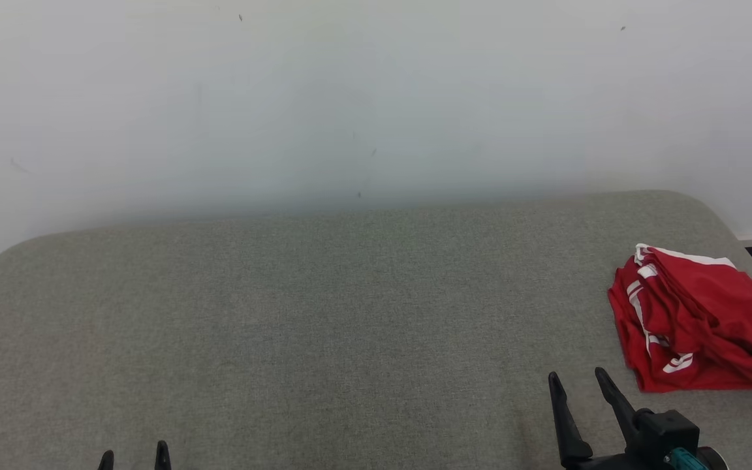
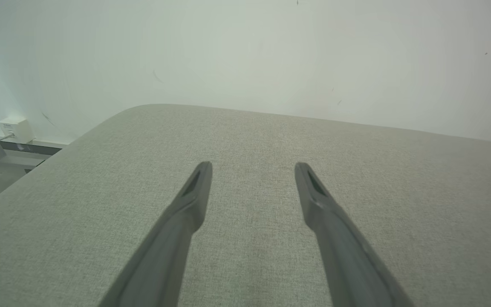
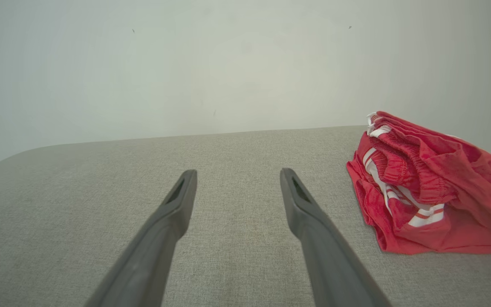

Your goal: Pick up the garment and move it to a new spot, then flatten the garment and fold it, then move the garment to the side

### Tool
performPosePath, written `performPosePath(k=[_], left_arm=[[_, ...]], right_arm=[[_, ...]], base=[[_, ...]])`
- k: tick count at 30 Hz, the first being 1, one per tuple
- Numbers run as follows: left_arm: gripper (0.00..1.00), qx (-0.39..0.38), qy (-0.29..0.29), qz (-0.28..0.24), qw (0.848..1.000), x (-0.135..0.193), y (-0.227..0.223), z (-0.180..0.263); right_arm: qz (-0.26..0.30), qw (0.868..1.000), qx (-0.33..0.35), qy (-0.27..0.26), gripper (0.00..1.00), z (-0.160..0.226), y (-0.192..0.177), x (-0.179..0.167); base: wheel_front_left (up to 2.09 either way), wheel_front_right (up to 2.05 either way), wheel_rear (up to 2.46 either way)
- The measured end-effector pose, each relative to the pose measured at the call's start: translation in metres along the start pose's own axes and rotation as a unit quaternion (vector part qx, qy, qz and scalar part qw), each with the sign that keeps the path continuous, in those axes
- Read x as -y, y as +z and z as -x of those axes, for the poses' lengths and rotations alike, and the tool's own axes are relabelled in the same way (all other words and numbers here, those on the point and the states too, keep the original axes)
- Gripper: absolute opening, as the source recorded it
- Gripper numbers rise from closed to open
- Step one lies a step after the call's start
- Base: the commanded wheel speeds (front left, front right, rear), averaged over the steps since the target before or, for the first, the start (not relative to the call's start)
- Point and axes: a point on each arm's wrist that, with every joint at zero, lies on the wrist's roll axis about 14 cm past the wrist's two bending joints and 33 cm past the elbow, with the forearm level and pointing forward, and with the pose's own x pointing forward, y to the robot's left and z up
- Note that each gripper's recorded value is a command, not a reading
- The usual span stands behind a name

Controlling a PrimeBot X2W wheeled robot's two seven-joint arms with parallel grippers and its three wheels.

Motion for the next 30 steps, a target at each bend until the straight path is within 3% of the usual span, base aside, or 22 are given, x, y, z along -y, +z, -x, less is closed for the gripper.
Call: performPosePath(k=[1,2,10,30], left_arm=[[1.00,0.000,0.000,0.001,1.000,0.000,0.000,0.000],[0.00,0.001,0.001,0.001,1.000,-0.001,0.000,0.000],[0.00,-0.046,0.012,0.020,0.999,-0.003,-0.026,0.010],[0.00,-0.067,0.039,0.202,0.976,-0.005,-0.028,-0.005]], right_arm=[[0.000,1.000,0.000,0.001,1.00,0.000,0.000,-0.001],[0.000,1.000,0.000,0.001,0.00,0.000,0.000,-0.001],[-0.017,0.998,-0.060,-0.012,0.00,0.017,-0.037,0.004],[-0.196,0.978,-0.044,-0.062,0.00,0.008,-0.027,0.023]], base=[[0.00,0.00,0.00],[0.00,0.00,0.00],[0.00,0.00,0.00],[0.00,0.00,0.00]])
